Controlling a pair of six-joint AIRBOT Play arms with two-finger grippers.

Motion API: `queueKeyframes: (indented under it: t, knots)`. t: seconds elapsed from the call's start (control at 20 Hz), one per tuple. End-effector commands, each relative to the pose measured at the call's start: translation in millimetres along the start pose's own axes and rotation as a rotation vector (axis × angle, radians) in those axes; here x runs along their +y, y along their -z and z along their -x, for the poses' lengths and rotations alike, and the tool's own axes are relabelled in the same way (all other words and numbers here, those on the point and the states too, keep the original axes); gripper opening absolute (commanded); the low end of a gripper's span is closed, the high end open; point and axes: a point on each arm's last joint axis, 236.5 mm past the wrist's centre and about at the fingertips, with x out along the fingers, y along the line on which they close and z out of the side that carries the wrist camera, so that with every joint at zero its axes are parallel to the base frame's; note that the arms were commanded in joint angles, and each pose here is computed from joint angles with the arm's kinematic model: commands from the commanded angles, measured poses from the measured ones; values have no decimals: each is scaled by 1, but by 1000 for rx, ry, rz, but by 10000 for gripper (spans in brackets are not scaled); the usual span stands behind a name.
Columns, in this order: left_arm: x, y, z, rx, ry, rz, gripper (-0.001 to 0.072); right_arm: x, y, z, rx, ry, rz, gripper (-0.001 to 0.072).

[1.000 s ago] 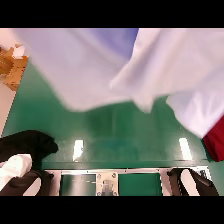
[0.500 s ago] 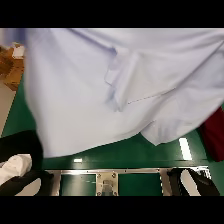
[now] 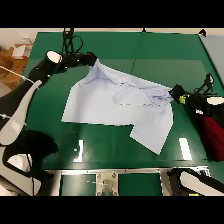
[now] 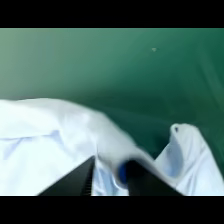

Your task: Fold the shirts.

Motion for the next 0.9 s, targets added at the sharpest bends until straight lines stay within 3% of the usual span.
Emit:
queueKeyframes:
  t: [0.0, 0.05, 0.1, 0.15, 0.2, 0.3, 0.5, 0.65, 0.85]
  knots:
    - [2, -1, 4, 32, 46, 66, 684, -9, -22, -8, 27, 20, 97, 305]
    - [-3, -17, 26, 50, 92, 53, 680, -10, -32, 6, 60, 15, 125, 305]
    - [-4, -29, 49, 74, 123, 29, 553, -16, -38, 23, 100, 13, 133, 303]
    - [1, -38, 79, 109, 135, -12, 360, -24, -40, 40, 139, 10, 121, 302]
    - [11, -44, 106, 142, 128, -41, 300, -36, -40, 57, 167, 15, 103, 302]
    - [43, -41, 158, 227, 55, -10, 301, -73, -29, 84, 228, 62, 91, 301]
    - [107, 51, 226, 575, -78, 266, 301, -127, 4, 96, 282, 129, -41, 301]
    - [127, 131, 237, 744, -100, 434, 301, -131, 27, 85, 312, 127, -45, 299]
    - [136, 213, 230, 842, -123, 527, 301, -127, 37, 81, 337, 120, -36, 292]
